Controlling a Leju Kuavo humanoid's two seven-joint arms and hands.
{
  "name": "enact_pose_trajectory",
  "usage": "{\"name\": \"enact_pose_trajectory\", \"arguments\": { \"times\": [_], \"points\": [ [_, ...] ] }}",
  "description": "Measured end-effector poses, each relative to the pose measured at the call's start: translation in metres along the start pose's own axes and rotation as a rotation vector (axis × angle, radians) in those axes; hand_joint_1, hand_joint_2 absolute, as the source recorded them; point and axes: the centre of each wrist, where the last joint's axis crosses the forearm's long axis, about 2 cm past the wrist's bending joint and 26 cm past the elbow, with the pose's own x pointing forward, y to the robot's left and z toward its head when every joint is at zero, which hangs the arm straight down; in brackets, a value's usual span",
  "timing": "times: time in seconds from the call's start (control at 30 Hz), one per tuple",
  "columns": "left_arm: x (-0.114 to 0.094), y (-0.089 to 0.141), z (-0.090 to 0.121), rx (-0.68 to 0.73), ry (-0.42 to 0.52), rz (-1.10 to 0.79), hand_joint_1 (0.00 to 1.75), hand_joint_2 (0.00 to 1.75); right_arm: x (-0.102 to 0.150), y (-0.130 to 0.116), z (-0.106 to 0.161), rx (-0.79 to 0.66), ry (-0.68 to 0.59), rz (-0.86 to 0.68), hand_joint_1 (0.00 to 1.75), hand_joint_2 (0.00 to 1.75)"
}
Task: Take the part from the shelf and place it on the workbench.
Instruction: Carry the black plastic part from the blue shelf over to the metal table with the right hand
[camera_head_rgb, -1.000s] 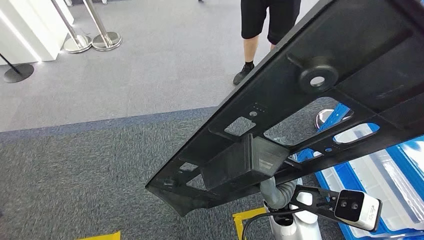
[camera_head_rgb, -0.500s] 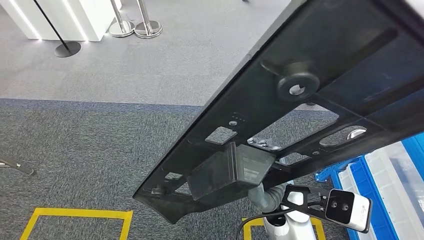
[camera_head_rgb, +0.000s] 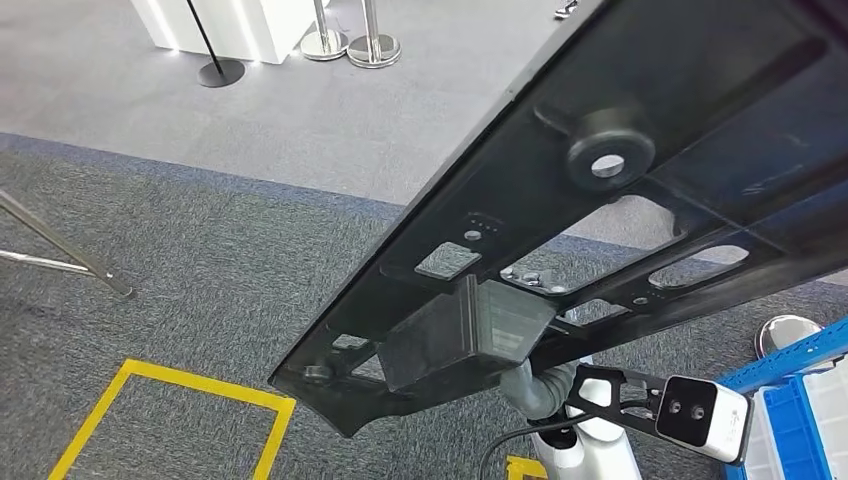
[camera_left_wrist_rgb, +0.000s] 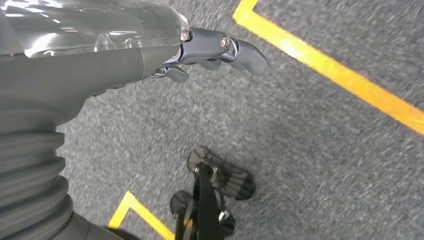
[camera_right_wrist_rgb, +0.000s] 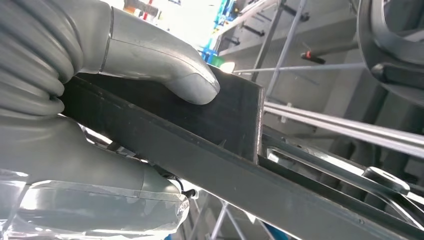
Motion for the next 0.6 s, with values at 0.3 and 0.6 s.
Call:
{"name": "enact_pose_trajectory", "arguments": {
  "times": [0.3,0.6],
  "points": [
    [0.0003,-0.0018,0.0000,-0.003,-0.001,-0.005,0.00,1.75,0.0019,-0.0033,0.0025,0.011,0.009,-0.004,1.75,1.75],
    [-0.0003,0.0016,0.0000,0.010,0.017,-0.030,0.00,1.75,0.0066,-0.0084,0.0057,0.023,0.002,-0.017,1.75,1.75]
  ]
}}
